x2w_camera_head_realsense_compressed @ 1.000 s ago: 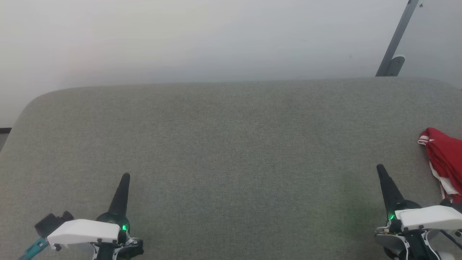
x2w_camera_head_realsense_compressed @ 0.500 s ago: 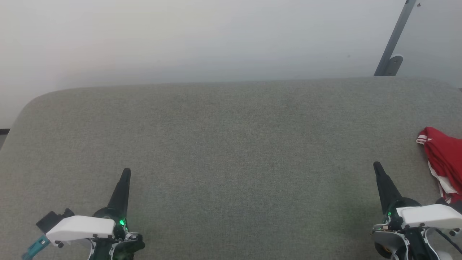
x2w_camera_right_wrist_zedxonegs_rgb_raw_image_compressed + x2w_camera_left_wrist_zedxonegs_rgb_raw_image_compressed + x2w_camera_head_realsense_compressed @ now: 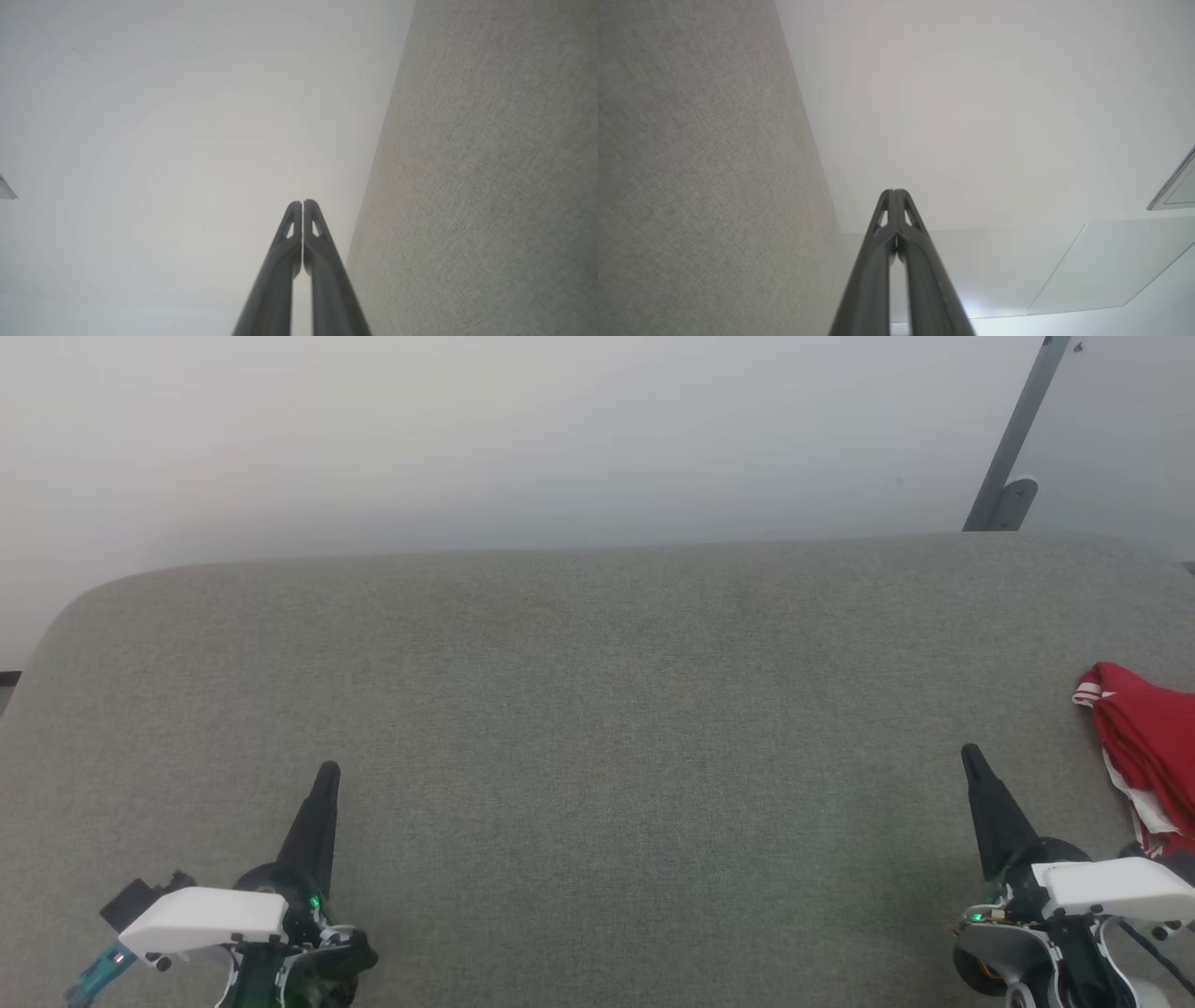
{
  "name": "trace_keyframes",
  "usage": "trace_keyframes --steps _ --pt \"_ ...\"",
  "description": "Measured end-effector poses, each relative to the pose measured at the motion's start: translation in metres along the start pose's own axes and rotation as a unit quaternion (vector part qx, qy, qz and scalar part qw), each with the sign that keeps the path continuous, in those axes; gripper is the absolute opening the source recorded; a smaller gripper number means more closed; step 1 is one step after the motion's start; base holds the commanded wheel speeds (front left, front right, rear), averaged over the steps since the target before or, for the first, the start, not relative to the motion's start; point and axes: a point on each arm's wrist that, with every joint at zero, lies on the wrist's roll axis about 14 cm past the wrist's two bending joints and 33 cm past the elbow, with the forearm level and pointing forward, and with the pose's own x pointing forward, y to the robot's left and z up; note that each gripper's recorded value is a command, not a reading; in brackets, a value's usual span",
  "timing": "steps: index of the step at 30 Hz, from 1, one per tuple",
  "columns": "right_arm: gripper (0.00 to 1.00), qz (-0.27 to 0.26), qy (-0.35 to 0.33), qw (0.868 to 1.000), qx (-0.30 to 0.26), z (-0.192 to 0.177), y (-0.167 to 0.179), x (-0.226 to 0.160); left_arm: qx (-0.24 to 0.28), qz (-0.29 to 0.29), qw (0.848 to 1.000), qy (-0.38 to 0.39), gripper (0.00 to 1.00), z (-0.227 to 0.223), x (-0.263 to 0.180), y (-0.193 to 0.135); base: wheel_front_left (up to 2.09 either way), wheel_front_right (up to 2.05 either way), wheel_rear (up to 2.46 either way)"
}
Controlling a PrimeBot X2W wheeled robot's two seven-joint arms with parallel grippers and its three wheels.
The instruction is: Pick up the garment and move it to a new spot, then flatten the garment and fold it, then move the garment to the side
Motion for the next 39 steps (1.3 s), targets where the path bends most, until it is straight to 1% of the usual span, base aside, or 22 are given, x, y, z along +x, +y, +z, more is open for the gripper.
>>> trace_keyframes --steps 4,39 --pt "0.0 0.002 0.0 1.0 0.011 -0.0004 0.0007 0.0001 -0.011 -0.004 1.0 0.003 0.0 -0.0012 0.0017 -0.0024 0.0 0.0 0.0" --pt "0.0 0.002 0.0 1.0 0.011 -0.0005 0.001 0.0003 -0.012 -0.004 1.0 0.002 0.0 -0.001 0.0017 -0.0024 0.0 0.0 0.0"
